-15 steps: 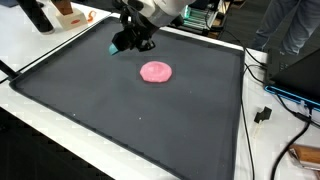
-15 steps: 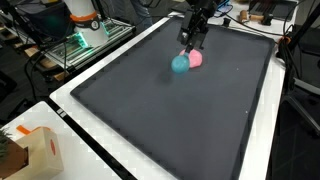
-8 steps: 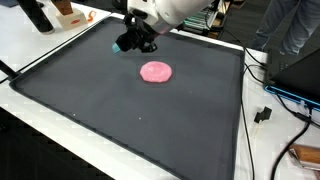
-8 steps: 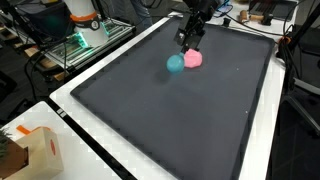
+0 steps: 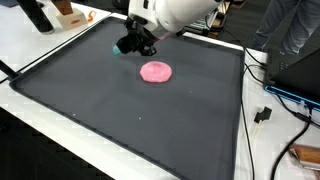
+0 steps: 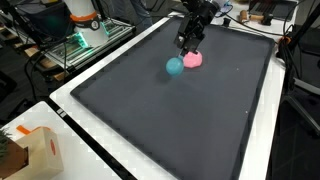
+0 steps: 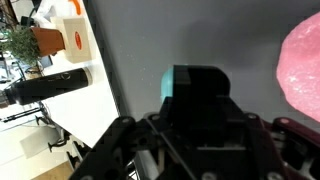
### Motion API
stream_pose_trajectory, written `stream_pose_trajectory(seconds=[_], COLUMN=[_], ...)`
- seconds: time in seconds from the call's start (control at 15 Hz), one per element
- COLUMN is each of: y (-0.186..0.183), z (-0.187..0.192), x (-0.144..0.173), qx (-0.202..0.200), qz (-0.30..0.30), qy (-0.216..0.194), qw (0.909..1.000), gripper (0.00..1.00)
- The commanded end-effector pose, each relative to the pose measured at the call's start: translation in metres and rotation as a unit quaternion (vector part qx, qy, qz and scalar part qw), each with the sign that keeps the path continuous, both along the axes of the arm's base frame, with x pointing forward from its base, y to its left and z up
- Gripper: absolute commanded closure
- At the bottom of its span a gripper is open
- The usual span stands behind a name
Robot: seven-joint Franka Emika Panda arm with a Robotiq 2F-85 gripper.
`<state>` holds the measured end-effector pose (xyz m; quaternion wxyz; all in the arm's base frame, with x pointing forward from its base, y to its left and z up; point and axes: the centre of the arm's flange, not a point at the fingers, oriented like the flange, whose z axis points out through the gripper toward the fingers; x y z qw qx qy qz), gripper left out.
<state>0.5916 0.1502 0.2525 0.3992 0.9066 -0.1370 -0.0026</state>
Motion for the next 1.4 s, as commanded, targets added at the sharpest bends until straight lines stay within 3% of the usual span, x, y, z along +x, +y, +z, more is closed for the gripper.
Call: stream_pose_trajectory(seconds=[0.0,1.07,1.33], y=[0.003,-0.005,-0.008], z=[-0.005,0.013,0.025], x=[0.002,0.01,0.011], qx=[-0.025,0.031,0.061], qz=[-0.003,0.03,0.039], qy=[-0.007,0.045,0.062], qw=[0.9997,0.9981,0.9954], gripper=[0.75,0.75,0.75])
